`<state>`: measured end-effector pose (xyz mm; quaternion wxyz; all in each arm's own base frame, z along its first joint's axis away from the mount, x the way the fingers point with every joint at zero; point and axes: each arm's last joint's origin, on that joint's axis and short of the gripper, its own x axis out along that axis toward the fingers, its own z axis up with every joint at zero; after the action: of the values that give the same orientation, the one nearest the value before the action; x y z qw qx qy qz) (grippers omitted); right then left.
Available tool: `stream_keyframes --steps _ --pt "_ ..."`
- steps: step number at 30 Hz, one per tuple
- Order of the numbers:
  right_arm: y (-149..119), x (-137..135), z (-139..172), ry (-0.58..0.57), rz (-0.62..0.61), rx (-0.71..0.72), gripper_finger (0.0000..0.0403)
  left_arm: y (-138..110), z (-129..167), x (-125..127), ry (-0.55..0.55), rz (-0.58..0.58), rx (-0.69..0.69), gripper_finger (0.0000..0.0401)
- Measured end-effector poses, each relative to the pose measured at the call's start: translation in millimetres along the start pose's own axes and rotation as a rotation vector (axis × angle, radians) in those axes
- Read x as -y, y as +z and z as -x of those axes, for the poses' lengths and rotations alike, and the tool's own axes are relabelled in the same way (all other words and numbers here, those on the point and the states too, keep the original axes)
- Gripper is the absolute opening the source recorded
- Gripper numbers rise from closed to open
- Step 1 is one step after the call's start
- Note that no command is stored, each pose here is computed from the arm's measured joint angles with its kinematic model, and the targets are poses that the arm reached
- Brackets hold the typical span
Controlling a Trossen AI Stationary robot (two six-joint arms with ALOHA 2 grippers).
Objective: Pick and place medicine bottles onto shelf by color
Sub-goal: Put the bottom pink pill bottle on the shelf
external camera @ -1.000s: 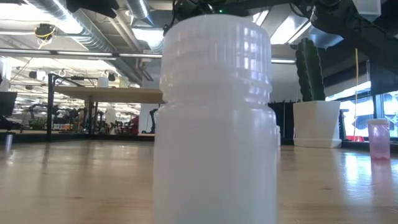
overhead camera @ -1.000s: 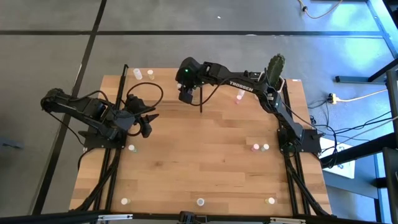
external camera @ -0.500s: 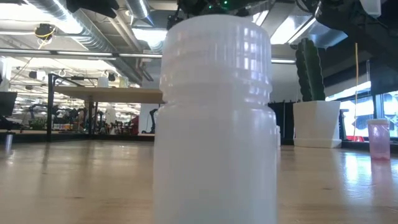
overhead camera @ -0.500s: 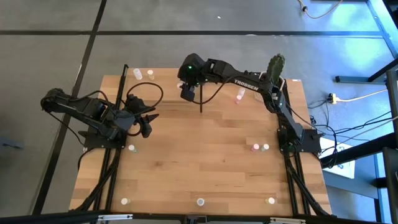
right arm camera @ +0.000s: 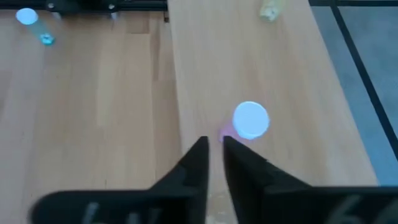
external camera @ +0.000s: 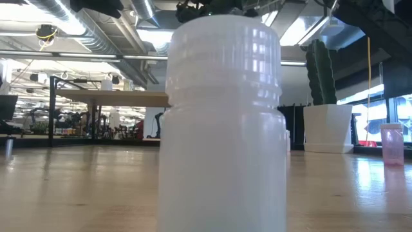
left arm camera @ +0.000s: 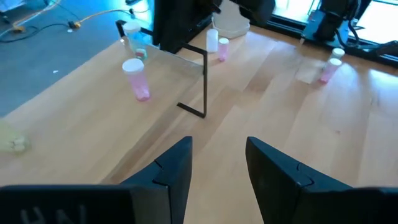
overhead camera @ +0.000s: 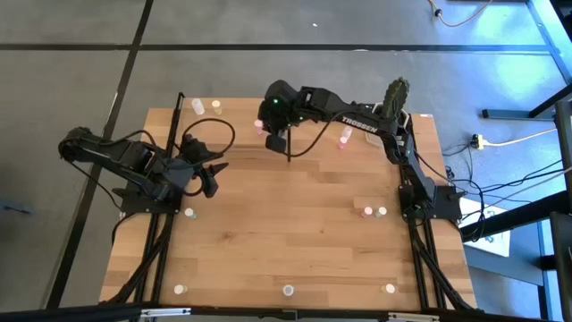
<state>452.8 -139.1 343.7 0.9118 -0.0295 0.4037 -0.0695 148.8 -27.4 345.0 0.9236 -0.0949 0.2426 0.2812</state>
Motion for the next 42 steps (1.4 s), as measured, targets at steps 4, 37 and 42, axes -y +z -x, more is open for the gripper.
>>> stream_keyframes --steps 4,37,42 --pt "-1.1 -0.3 0.3 0.003 -0.001 -0.012 0.0007 0.6 -6.1 0.2 0.026 -0.002 -0.014 0.0132" --pt "-23.2 -1.7 42.3 -0.004 0.039 -0.262 0.0009 34.0 -140.7 -27.7 0.107 -0.101 -0.122 0.0" --pt "-23.9 1.0 42.6 -0.01 0.014 -0.262 0.001 31.4 -152.7 -32.5 0.132 -0.167 -0.157 0.0"
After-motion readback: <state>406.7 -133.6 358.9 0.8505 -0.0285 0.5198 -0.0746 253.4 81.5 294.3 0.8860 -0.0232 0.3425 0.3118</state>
